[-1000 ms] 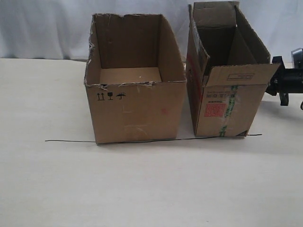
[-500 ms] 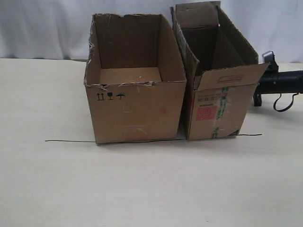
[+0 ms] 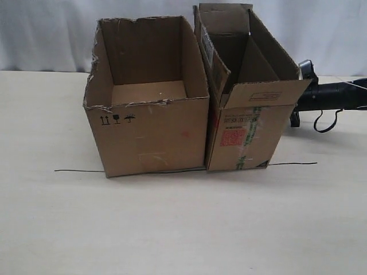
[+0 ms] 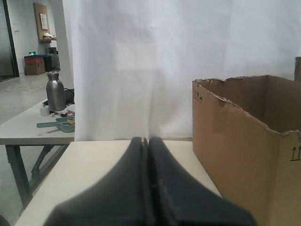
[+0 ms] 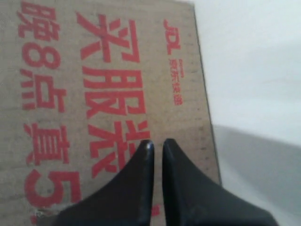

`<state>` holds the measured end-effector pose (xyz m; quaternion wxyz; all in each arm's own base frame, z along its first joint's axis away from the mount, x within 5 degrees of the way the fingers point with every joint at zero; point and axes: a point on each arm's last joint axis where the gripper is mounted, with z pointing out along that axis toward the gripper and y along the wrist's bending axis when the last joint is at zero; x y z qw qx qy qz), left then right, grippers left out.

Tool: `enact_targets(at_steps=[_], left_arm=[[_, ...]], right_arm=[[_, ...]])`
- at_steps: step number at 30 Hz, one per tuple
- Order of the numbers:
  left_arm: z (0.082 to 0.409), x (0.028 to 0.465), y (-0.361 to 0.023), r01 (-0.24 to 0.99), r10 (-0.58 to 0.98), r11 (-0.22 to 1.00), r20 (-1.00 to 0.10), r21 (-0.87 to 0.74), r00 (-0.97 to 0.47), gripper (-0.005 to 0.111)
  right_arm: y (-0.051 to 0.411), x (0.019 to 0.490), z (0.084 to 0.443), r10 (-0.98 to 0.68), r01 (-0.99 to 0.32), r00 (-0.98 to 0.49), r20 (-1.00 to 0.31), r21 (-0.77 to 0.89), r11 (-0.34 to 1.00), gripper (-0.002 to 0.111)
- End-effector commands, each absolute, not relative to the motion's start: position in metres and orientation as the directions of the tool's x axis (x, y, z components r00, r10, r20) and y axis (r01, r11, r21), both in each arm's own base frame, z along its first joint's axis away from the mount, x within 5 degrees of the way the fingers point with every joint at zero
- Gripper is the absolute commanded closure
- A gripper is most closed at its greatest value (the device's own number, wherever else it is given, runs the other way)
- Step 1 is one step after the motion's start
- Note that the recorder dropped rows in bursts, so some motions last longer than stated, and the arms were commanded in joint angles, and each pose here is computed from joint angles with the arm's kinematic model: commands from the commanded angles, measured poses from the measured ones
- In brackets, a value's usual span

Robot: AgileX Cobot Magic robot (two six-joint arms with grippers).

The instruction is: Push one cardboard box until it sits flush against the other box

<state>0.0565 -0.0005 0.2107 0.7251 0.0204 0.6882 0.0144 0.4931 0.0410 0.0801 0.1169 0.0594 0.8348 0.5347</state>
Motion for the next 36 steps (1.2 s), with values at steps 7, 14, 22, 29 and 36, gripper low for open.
enact_targets(at_steps=[7,14,22,29,36], left_arm=[[0.210,0.056,-0.001,0.010,0.046,0.999,-0.998,0.046,0.053,0.107],[0.210,0.056,-0.001,0.010,0.046,0.999,-0.998,0.046,0.053,0.107],[0.210,0.056,-0.001,0.010,0.046,0.999,-0.998,0.046,0.053,0.107],[0.210,0.056,-0.001,0.010,0.046,0.999,-0.998,0.046,0.053,0.107],[0.210,0.056,-0.001,0.010,0.052,0.999,-0.997,0.053,0.053,0.107]], right_arm=[[-0.067,0.452,0.237,0.227,-0.212,-0.770,-0.596,0.575,0.790,0.103],[-0.006,0.305,0.248,0.129,-0.033,-0.547,-0.827,0.175,0.984,0.103],[0.053,0.242,0.231,-0.049,-0.160,-0.562,-0.826,0.051,0.986,0.103],[0.064,0.231,0.247,-0.061,-0.220,-0.506,-0.860,0.061,0.974,0.103],[0.064,0.230,0.250,-0.058,-0.217,-0.497,-0.866,0.060,0.974,0.103]])
